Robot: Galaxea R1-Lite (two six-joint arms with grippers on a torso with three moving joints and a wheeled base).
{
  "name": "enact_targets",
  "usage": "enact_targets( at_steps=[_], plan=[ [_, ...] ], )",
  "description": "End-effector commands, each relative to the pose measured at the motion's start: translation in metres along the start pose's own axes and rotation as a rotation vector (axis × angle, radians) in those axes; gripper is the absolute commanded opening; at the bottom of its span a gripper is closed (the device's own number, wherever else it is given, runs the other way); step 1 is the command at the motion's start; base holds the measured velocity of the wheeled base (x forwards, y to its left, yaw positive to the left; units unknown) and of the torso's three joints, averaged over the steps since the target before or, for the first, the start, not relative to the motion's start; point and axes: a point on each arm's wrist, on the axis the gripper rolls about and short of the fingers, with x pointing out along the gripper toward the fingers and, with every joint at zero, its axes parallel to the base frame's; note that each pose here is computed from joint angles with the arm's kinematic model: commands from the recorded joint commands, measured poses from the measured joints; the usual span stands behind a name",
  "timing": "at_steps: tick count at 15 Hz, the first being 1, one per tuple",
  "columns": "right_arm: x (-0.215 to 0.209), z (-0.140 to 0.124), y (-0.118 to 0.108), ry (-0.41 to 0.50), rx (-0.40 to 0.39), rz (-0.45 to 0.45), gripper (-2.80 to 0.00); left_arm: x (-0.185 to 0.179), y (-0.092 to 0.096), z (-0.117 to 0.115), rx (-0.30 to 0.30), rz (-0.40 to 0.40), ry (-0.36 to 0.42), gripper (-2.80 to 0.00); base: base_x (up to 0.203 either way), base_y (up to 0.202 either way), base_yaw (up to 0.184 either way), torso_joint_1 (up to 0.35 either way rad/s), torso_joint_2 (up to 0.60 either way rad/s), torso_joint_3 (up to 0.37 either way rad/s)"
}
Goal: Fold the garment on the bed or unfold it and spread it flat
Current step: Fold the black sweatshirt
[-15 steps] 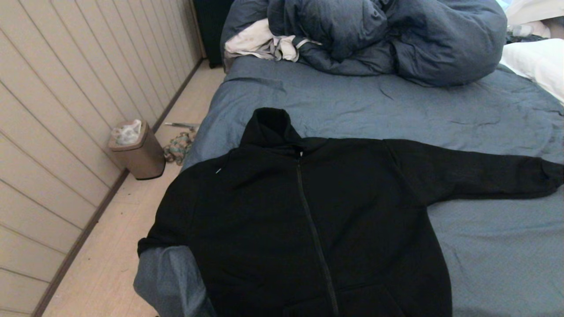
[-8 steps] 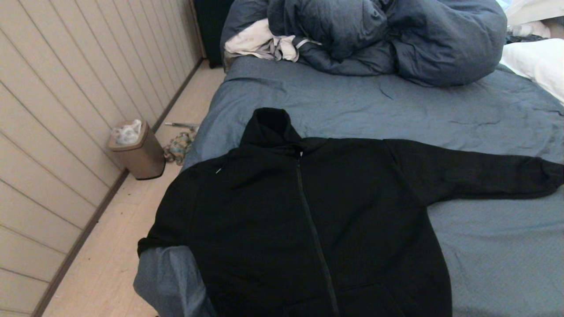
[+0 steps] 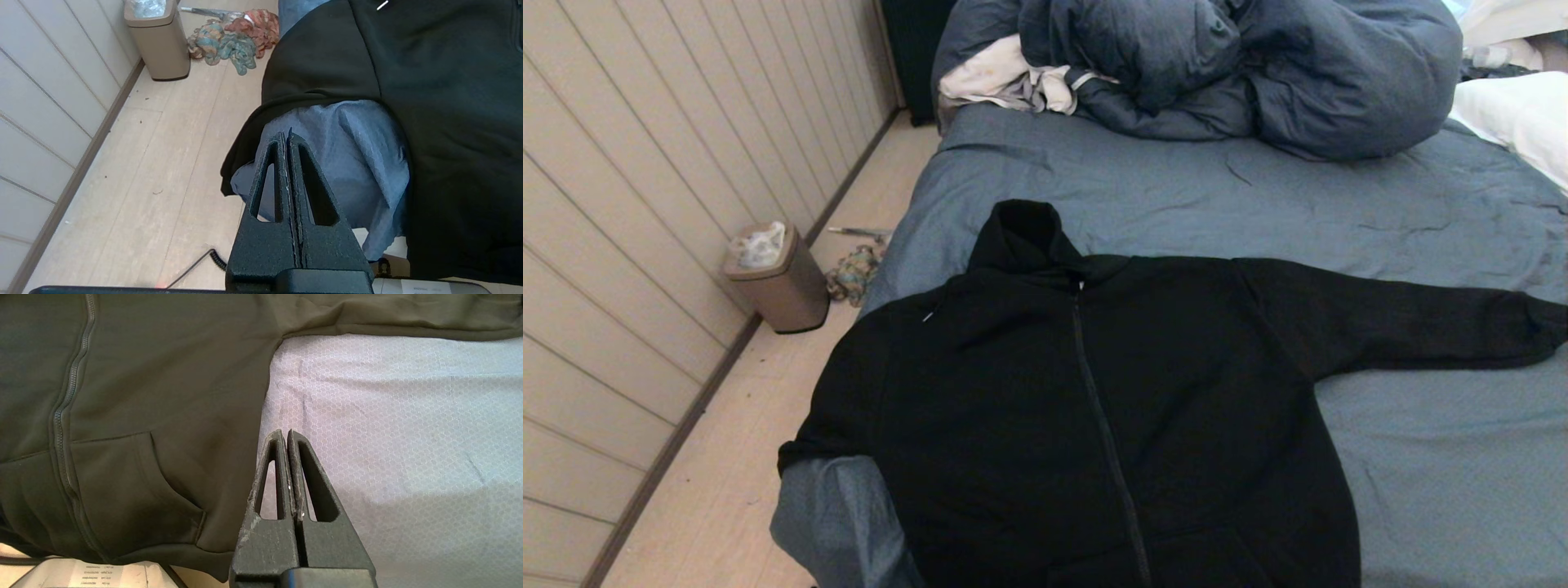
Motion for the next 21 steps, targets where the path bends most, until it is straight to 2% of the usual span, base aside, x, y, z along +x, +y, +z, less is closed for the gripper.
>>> enact_targets(
  at_steps=[1,2,4,7,8,9,11,13,15,17,19,21],
  plan=[
    [0.000,0.000,0.000,0.034,-0.004,0.000,-2.80,0.000,0.000,0.000,0.009,0.003,0.002,-2.80,0.000,0.000,0.000,0.000,0.00,0.000],
    [-0.002,0.006,0.000,0.056,-0.009,0.009,-2.80,-0.001,0.000,0.002,0.027,0.004,0.003,-2.80,0.000,0.000,0.000,0.000,0.00,0.000],
    [-0.004,0.047,0.000,0.065,-0.004,0.031,-2.80,-0.005,-0.001,0.033,0.023,-0.007,-0.031,-2.80,0.000,0.000,0.000,0.000,0.00,0.000],
    [0.025,0.120,0.000,0.154,0.052,0.081,-2.80,0.013,-0.003,0.123,-0.062,-0.025,0.017,-2.80,0.000,0.000,0.000,0.000,0.00,0.000],
    [0.042,0.139,0.001,0.193,0.080,0.093,-2.80,0.024,-0.004,0.152,-0.085,-0.035,0.062,-2.80,0.000,0.000,0.000,0.000,0.00,0.000],
    [0.063,0.155,0.002,0.238,0.118,0.097,-2.80,0.041,-0.005,0.171,-0.109,-0.056,0.141,-2.80,0.000,0.000,0.000,0.000,0.00,0.000],
    [0.115,0.181,0.004,0.336,0.207,0.073,-2.80,0.084,-0.008,0.193,-0.175,-0.135,0.317,-2.80,0.000,0.000,0.000,0.000,0.00,0.000],
    [0.181,0.198,-0.005,0.410,0.284,-0.019,-2.80,0.137,-0.010,0.201,-0.275,-0.195,0.483,-2.80,0.000,0.000,0.000,0.000,0.00,0.000],
    [0.254,0.216,-0.042,0.411,0.357,-0.168,-2.80,0.182,-0.013,0.197,-0.377,-0.247,0.612,-2.80,0.000,0.000,0.000,0.000,0.00,0.000],
    [0.307,0.231,-0.105,0.365,0.415,-0.327,-2.80,0.203,-0.017,0.190,-0.456,-0.356,0.677,-2.80,0.000,0.000,0.000,0.000,0.00,0.000],
    [0.335,0.218,-0.175,0.377,0.468,-0.460,-2.80,0.211,-0.019,0.176,-0.475,-0.388,0.702,-2.80,0.000,0.000,0.000,0.000,0.00,0.000],
    [0.347,0.197,-0.236,0.394,0.496,-0.546,-2.80,0.214,-0.019,0.162,-0.479,-0.392,0.715,-2.80,0.000,0.000,0.000,0.000,0.00,0.000]
  ],
)
